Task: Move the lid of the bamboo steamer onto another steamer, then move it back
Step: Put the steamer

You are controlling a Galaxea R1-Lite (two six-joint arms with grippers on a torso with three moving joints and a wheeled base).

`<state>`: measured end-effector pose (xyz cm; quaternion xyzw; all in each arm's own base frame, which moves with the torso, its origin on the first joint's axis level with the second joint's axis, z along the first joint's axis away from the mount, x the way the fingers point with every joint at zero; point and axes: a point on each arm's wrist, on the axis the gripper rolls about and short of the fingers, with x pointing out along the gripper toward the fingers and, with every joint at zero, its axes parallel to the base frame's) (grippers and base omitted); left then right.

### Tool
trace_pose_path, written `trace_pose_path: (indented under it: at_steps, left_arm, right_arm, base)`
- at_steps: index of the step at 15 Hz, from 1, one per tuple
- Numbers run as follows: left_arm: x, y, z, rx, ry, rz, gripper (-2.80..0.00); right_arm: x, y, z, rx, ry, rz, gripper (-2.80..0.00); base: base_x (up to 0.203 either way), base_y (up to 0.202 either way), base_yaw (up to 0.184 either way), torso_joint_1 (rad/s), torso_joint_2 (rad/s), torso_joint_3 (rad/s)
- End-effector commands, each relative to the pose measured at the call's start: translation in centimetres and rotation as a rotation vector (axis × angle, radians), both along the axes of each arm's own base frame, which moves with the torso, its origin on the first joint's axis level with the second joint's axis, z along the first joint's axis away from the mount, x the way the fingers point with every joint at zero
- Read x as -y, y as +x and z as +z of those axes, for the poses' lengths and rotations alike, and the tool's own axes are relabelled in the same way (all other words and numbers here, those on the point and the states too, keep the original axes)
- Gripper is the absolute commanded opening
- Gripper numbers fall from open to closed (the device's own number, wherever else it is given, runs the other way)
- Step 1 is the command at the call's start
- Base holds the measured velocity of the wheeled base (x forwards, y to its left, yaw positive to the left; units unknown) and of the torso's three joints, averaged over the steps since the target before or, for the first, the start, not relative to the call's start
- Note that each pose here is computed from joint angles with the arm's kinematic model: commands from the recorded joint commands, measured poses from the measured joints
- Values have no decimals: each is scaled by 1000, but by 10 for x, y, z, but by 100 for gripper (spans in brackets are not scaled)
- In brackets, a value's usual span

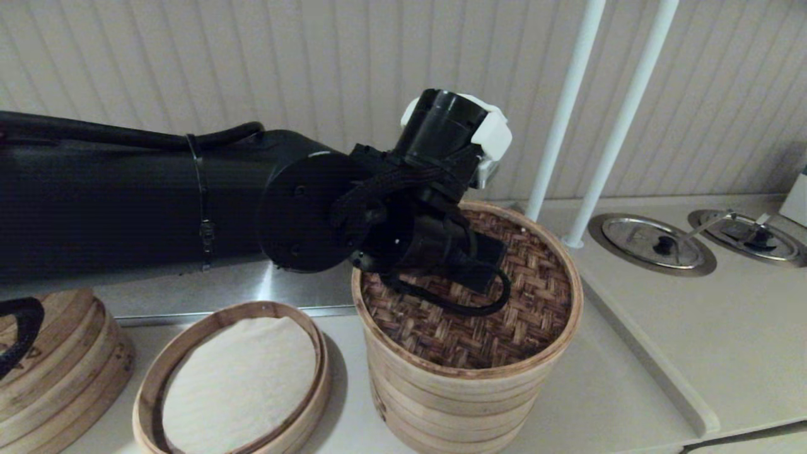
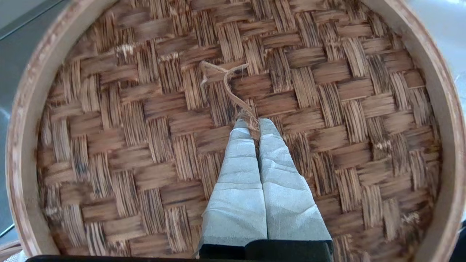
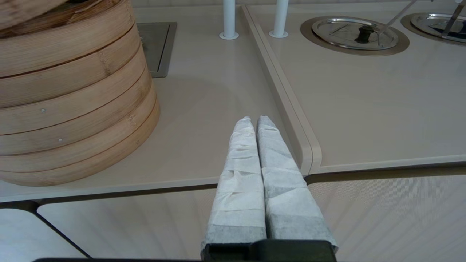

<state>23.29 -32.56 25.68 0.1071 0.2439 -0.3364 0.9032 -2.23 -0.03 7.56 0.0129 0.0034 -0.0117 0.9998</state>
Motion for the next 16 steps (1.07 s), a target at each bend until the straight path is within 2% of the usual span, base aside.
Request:
trace_pose_path:
  at_steps: [1,4,8,16]
  left_arm:
    - [4,4,-6,2,14,17,-280]
    - [8,9,-7,22,23,42,-280]
    - [11,13,4,51,-7,46,-280]
    - [17,18,-9,53,43,42,-280]
  right_arm:
    - [0,0,-1,-5,0,0,-280]
    - [0,0,-1,-4,0,0,-280]
    - [0,0,-1,-5,0,0,-280]
    - [0,0,-1,-5,0,0,-280]
  base:
    - [0,0,0,0,0,0]
    - [0,0,0,0,0,0]
    - [0,0,0,0,0,0]
    - [0,0,0,0,0,0]
